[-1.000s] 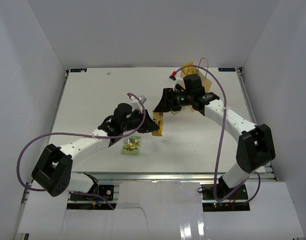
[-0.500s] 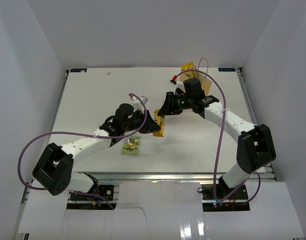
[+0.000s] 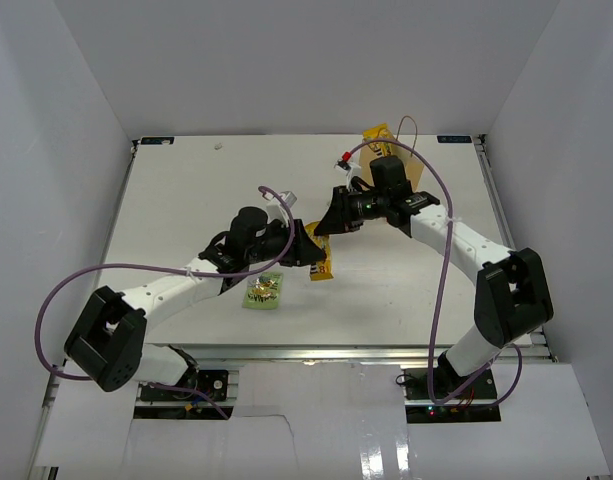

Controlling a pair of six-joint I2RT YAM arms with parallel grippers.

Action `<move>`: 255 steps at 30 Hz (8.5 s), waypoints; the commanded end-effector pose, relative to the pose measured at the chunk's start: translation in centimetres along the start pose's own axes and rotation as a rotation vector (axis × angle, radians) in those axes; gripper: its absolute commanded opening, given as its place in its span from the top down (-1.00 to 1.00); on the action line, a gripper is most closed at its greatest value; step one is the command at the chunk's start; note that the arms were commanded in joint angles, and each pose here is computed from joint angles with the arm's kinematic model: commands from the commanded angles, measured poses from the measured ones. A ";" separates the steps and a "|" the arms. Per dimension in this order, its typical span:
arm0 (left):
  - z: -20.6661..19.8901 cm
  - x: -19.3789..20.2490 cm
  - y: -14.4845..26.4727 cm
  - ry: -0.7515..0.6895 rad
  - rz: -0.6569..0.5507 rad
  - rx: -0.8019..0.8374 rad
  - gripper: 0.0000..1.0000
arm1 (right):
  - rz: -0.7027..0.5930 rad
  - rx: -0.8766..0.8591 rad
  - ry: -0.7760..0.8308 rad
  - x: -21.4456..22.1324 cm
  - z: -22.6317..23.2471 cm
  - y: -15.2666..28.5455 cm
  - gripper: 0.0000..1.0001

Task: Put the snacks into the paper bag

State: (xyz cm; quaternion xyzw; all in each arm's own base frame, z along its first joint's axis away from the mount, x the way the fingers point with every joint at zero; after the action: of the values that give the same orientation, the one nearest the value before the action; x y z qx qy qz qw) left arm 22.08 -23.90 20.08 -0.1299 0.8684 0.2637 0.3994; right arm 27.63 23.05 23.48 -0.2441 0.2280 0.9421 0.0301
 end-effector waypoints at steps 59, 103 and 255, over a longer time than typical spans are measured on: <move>1.6 3.5 10.2 0.037 -0.128 -0.486 -0.61 | -0.564 0.568 0.864 -21.3 -5.7 16.4 0.82; 0.7 3.0 10.3 0.198 -0.102 -0.507 -0.66 | -0.259 0.113 0.902 -10.3 7.5 12.4 -0.48; 5.2 -0.9 -9.7 0.904 -0.010 -0.203 1.00 | 0.454 0.477 1.342 2.7 -4.6 1.0 -0.58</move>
State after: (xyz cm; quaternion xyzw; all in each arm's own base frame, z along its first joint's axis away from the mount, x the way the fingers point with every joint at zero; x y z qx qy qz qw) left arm 30.49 -29.47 11.45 -0.2678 0.9155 0.2970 -0.0430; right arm 26.44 21.12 18.21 -0.6645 0.4164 0.5683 -0.2491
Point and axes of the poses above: each gripper's point midway between its finger pads, its own y axis back along the fingers, its own z axis along the line the jaws close on, x = y × z, the point moved 9 cm from there along y, back along the fingers, and after that the axes turned 11 degrees about -y, right-handed, at the moved point
